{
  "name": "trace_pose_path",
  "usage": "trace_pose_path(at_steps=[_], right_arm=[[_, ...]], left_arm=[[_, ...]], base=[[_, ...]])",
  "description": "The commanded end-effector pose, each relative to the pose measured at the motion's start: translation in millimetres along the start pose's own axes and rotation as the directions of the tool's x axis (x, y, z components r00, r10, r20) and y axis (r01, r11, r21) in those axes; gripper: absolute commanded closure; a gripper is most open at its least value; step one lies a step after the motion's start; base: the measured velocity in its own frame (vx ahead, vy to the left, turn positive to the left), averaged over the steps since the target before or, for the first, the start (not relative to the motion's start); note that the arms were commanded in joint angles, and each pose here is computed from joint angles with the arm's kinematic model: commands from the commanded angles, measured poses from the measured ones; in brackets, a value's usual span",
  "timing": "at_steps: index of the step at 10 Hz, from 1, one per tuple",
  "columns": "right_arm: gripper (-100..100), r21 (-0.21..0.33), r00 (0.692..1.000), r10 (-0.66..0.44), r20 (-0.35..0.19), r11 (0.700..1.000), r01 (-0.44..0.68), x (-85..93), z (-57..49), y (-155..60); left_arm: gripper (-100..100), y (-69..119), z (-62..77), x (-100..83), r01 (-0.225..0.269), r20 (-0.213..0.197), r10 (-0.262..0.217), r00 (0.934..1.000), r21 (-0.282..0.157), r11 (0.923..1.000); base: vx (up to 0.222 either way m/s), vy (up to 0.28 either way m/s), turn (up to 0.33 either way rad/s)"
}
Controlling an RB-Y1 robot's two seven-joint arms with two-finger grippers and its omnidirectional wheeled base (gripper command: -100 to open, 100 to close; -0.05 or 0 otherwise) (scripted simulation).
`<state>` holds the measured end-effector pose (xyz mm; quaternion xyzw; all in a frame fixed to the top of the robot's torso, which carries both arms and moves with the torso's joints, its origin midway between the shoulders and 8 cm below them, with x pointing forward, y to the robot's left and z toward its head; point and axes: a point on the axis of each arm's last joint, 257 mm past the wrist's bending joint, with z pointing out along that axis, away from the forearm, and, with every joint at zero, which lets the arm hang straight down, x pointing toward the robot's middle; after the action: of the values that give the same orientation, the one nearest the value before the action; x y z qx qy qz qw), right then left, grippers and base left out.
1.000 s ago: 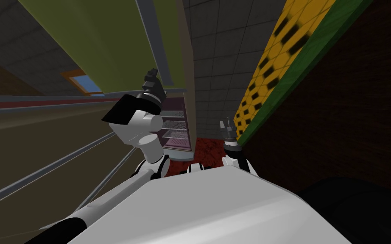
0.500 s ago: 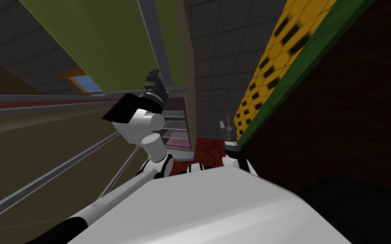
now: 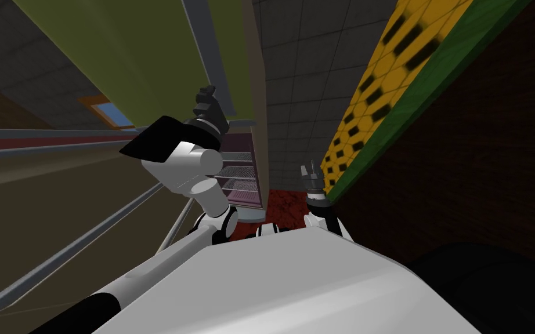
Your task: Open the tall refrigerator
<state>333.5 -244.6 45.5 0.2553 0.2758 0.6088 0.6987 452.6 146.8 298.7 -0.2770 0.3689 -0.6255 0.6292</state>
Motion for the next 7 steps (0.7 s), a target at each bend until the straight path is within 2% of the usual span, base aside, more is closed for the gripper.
trace_pose_path(at_steps=[1, 2, 3, 4, 5, 6, 7], right_arm=[[0, 0.0, 1.0, 0.0, 0.0, 1.0, 0.0, 0.0, 0.1, 0], [0, 0.0, 1.0, 0.0, 0.0, 1.0, 0.0, 0.0, 0.1, 0], [0, 0.0, 1.0, 0.0, 0.0, 1.0, 0.0, 0.0, 0.1, 0], [0, 0.0, 1.0, 0.0, 0.0, 1.0, 0.0, 0.0, 0.0, 0], [0, 0.0, 1.0, 0.0, 0.0, 1.0, 0.0, 0.1, 0.1, 0], [0, 0.0, 1.0, 0.0, 0.0, 1.0, 0.0, 0.0, 0.1, 0], [0, 0.0, 1.0, 0.0, 0.0, 1.0, 0.0, 0.0, 0.0, 0]], left_arm=[[100, 11.7, -3.6, -0.8, -0.001, 0.001, 0.001, 1.0, -0.001, 1.0], [100, 16.3, -4.9, -0.9, -0.001, 0.001, 0.001, 1.0, -0.001, 1.0], [100, 12.1, -4.7, 0.1, -0.001, 0.002, 0.001, 1.0, 0.0, 1.0], [100, 5.4, 7.6, -7.0, -0.053, -0.007, 0.053, 0.9986, 0.036, 0.9979], [100, 14.3, 13.0, -5.4, -0.051, -0.013, 0.051, 0.9986, 0.026, 0.9984], [100, 29.5, 18.8, -4.3, -0.052, -0.017, 0.052, 0.9985, -0.007, 0.9986], [100, 14.7, 28.5, -14.8, -0.095, -0.016, 0.096, 0.9953, 0.044, 0.9945]], base=[[-0.087, 0.015, -0.007], [-0.093, 0.005, -0.01], [-0.042, 0.0, 0.0], [-0.157, 0.152, -0.332], [-0.221, 0.196, -0.417], [-0.143, 0.105, -0.073], [-0.182, 0.118, -0.345]])
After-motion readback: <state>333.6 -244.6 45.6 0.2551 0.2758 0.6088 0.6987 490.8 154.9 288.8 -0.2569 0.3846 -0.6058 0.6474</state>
